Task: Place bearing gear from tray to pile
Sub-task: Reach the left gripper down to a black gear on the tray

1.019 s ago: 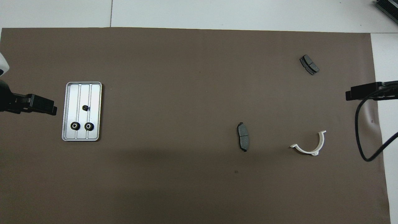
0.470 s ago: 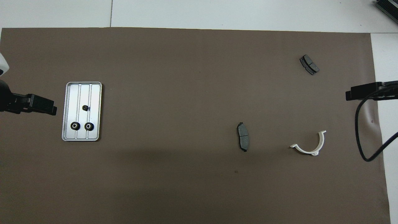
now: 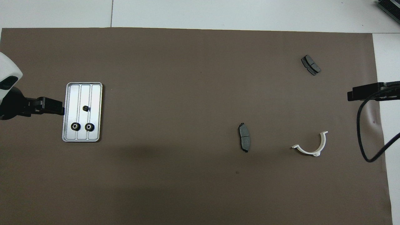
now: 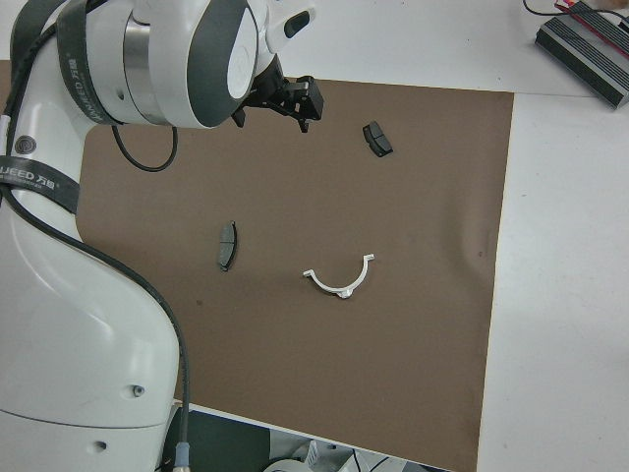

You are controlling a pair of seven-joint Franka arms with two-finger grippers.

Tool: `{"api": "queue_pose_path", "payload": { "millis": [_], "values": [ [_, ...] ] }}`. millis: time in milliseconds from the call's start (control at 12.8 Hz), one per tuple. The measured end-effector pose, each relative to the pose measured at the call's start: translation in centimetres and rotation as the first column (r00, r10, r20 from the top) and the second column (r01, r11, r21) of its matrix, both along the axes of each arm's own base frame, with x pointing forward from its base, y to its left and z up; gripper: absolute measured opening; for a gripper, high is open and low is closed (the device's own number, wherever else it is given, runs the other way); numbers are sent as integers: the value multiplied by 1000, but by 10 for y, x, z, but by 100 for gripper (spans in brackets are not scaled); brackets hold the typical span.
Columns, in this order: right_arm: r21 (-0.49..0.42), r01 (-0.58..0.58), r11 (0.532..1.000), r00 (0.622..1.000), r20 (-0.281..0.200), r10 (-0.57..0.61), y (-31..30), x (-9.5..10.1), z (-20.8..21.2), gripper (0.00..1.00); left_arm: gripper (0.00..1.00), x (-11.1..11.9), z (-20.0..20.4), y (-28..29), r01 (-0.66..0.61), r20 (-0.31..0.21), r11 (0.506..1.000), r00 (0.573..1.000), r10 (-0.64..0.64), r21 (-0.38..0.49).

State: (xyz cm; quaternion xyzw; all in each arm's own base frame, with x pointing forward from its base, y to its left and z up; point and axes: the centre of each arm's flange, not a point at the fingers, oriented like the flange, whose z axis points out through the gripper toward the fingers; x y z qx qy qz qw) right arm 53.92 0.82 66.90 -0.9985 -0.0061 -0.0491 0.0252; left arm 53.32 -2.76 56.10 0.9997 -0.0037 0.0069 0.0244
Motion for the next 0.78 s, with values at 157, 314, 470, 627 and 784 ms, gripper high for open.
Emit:
{"api": "queue_pose_path", "payload": {
  "millis": [157,314,470,627,784],
  "values": [
    [0,0,1000,1000,0,0,0,0,0,100,100,7,-38,15,-36,45,999,998,36,0],
    [0,0,1000,1000,0,0,0,0,0,100,100,17,-75,25,-58,76,998,995,58,-1],
    [0,0,1000,1000,0,0,0,0,0,100,100,33,-110,31,-72,99,997,992,72,0],
    [0,0,1000,1000,0,0,0,0,0,100,100,43,-145,33,-79,128,997,989,79,0],
    [0,0,1000,1000,0,0,0,0,0,100,100,41,-176,33,-83,140,997,987,82,1]
  ]
}}
